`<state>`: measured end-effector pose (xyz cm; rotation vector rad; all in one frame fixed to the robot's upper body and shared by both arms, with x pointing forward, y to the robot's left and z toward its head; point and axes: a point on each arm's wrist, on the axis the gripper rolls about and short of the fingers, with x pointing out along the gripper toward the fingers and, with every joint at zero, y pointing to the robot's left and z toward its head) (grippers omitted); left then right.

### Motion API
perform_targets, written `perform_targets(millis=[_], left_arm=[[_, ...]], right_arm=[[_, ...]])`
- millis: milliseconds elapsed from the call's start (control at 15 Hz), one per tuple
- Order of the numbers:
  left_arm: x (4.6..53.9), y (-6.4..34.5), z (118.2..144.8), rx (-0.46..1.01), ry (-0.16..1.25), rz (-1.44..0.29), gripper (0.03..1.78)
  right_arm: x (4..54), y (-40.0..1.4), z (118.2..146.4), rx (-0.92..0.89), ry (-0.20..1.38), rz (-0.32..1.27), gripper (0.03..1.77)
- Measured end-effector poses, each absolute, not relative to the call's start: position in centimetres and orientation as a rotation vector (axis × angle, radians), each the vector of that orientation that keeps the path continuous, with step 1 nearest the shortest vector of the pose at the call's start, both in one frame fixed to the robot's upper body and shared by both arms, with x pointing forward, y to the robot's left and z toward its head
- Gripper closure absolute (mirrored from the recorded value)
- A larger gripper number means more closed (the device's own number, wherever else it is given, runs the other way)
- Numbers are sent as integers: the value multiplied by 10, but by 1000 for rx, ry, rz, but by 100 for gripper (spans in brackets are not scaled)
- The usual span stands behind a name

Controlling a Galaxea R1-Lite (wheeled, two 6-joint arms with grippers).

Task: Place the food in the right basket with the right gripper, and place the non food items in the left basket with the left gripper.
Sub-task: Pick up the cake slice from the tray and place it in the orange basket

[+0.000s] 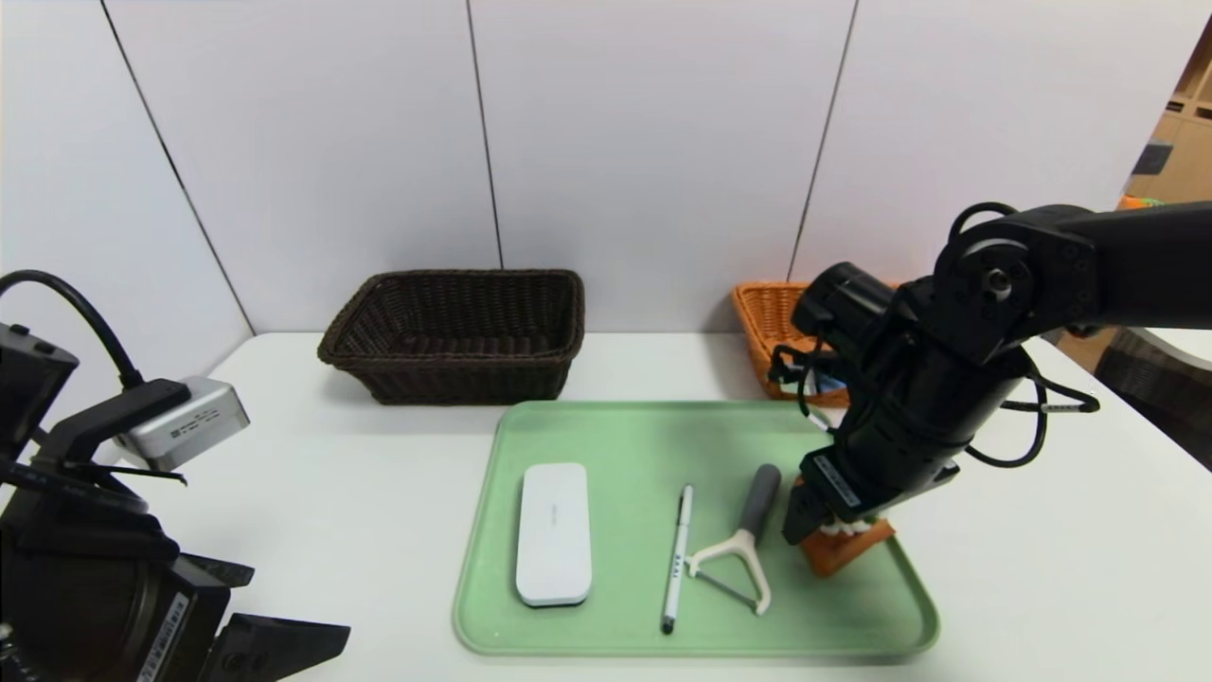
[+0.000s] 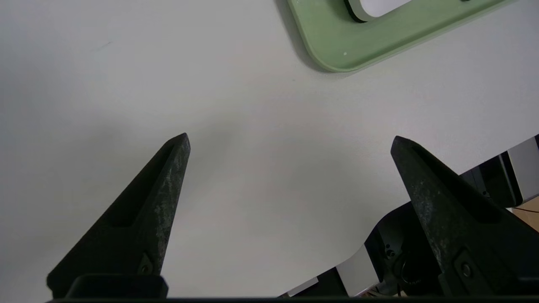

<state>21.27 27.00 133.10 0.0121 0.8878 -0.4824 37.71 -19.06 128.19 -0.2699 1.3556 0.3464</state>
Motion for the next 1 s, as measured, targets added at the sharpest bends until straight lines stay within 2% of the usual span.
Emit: perform_targets(millis=[933, 1000], left_arm=[[208, 272, 1334, 9, 864, -490, 12], [208, 272, 1334, 8, 865, -489, 12]], right_arm=[[387, -186, 1263, -314, 1401, 345, 10], [387, -186, 1262, -316, 1403, 344, 27]])
